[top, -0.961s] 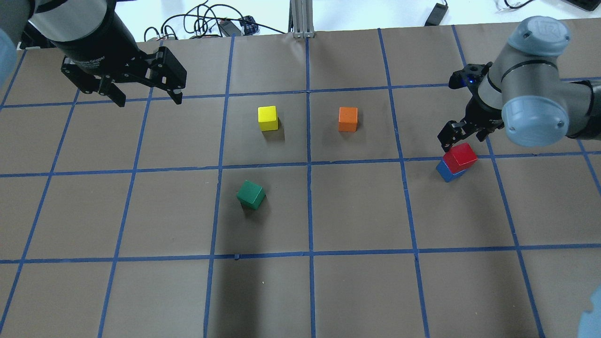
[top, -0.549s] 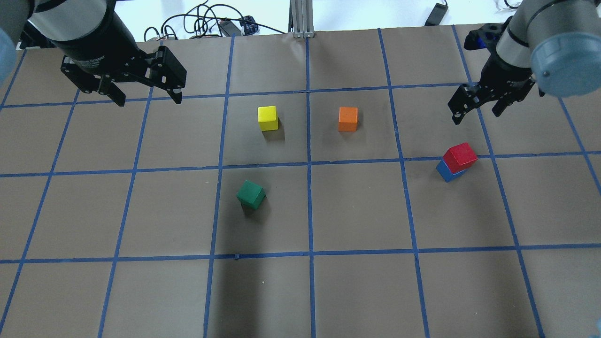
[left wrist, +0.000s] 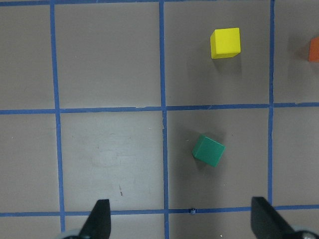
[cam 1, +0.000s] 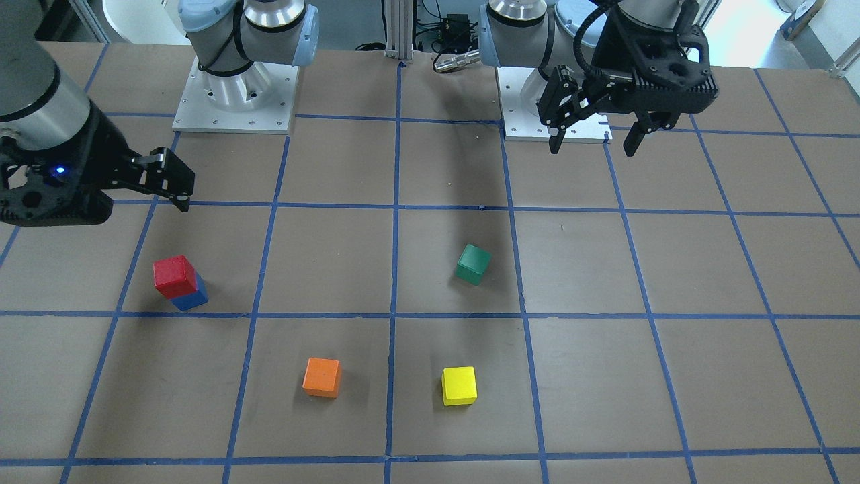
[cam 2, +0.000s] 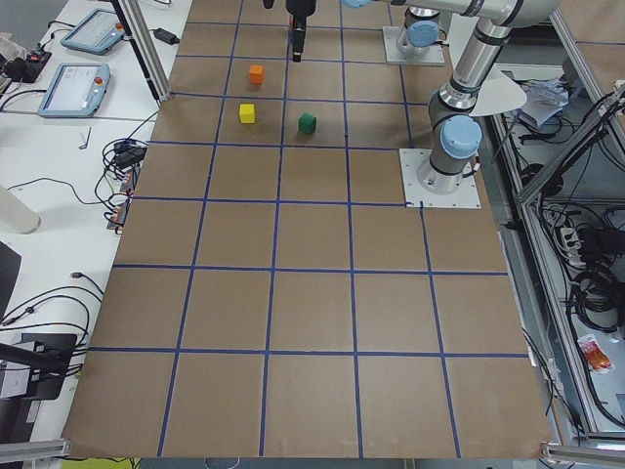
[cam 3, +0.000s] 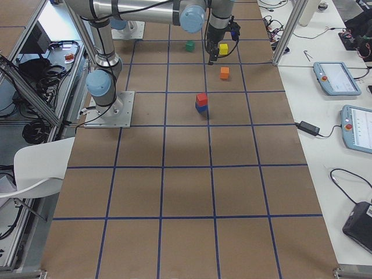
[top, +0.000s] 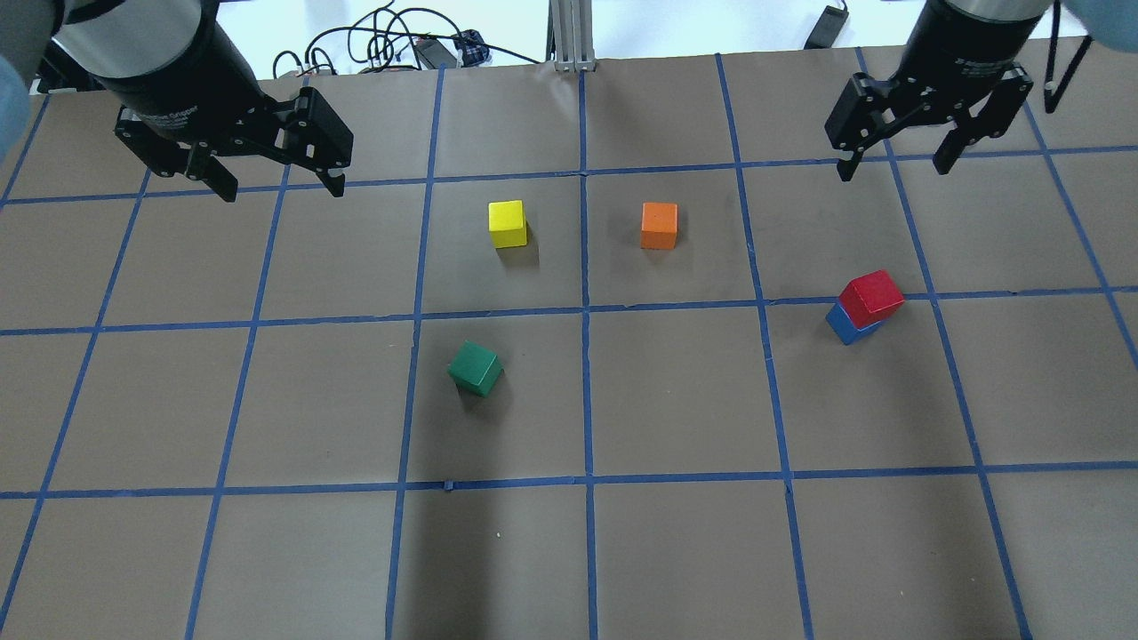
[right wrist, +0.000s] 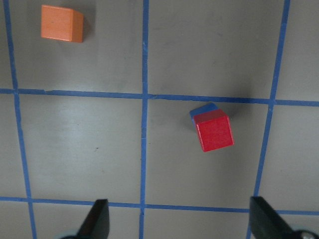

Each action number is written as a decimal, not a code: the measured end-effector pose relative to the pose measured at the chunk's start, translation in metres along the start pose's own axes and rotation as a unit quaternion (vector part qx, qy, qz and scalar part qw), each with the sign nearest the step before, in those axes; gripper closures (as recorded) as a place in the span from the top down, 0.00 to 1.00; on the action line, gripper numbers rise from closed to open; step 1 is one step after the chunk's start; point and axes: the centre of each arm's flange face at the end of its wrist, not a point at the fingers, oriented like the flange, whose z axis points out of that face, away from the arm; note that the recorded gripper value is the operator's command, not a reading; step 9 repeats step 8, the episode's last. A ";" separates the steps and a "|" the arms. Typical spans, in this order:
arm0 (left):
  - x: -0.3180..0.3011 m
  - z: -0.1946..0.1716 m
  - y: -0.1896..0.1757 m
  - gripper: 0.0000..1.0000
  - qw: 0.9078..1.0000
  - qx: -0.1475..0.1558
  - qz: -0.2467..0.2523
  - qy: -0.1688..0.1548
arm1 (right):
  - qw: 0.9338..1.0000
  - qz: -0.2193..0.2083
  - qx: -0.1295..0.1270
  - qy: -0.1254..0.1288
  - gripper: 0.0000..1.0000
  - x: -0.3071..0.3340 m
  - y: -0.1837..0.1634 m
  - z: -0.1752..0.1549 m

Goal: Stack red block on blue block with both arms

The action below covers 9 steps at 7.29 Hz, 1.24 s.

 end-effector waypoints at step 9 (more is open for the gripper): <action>0.000 -0.001 0.001 1.00 1.000 0.001 0.000 0.000 | 1.000 -0.007 -0.007 0.009 1.00 -0.043 0.032 0.002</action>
